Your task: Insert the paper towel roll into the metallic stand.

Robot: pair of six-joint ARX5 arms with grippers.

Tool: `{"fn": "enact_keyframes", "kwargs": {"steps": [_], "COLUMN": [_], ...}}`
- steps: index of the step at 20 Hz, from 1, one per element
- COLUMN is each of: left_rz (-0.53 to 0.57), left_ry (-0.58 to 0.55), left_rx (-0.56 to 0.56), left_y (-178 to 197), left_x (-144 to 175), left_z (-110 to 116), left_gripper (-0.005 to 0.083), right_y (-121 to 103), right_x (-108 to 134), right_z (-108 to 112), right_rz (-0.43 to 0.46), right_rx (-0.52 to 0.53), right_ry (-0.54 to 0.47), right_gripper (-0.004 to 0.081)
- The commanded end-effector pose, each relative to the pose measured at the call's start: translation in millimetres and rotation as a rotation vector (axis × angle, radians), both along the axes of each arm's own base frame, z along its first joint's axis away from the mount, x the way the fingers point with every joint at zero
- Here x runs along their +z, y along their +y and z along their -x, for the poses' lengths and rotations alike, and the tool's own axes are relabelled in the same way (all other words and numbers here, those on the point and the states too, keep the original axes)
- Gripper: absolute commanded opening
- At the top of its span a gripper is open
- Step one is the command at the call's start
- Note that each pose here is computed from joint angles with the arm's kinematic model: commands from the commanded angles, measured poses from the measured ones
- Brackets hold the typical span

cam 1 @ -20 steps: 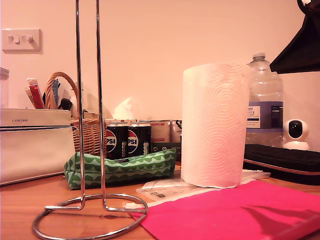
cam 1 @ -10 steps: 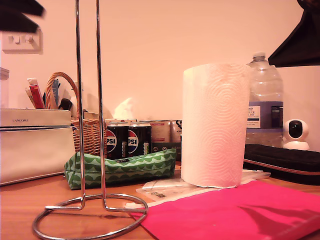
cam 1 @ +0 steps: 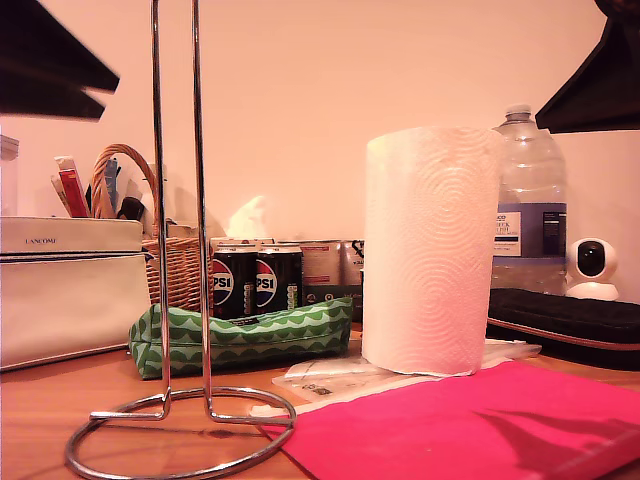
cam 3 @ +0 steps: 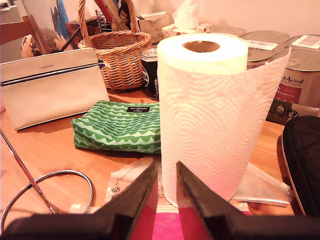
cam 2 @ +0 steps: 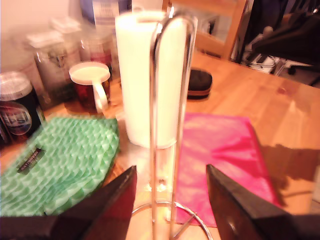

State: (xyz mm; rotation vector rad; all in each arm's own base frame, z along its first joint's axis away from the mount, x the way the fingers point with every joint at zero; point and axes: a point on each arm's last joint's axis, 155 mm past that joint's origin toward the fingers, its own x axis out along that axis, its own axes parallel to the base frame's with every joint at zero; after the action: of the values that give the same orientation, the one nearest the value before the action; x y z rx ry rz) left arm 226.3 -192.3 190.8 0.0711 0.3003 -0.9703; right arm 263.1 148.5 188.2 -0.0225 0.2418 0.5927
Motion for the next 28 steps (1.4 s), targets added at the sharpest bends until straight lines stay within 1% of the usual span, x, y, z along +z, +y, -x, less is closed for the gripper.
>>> {"fn": "enact_keyframes", "kwargs": {"steps": [1, 5, 9, 13, 25, 28], "left_rz": [-0.010, 0.028, 0.049, 0.072, 0.064, 0.056], "left_ry": [0.020, -0.032, -0.044, -0.050, 0.059, 0.086], "left_rx": [-0.020, -0.071, -0.043, -0.069, -0.061, -0.061], "left_y": [-1, -4, 5, 4, -2, -5], "left_x": [-29, -48, -67, -69, -109, -117], "left_z": [7, 17, 18, 20, -1, -10], "left_gripper": [0.0395, 0.0395, 0.0395, 0.0395, 0.0396, 0.0396], "right_y": [2, 2, 2, 2, 5, 5], "right_x": [-6, -6, -6, -5, 3, 4], "right_z": [1, 1, 1, 1, 1, 1], "right_rz": [0.003, 0.003, 0.003, 0.001, -0.015, -0.017], "right_rx": [0.008, 0.009, 0.009, 0.009, 0.027, 0.027], "right_ry": [0.009, 0.010, 0.011, 0.006, -0.021, -0.025], "right_gripper": [0.0096, 0.0096, 0.0095, 0.0095, 0.0095, 0.0095]}}
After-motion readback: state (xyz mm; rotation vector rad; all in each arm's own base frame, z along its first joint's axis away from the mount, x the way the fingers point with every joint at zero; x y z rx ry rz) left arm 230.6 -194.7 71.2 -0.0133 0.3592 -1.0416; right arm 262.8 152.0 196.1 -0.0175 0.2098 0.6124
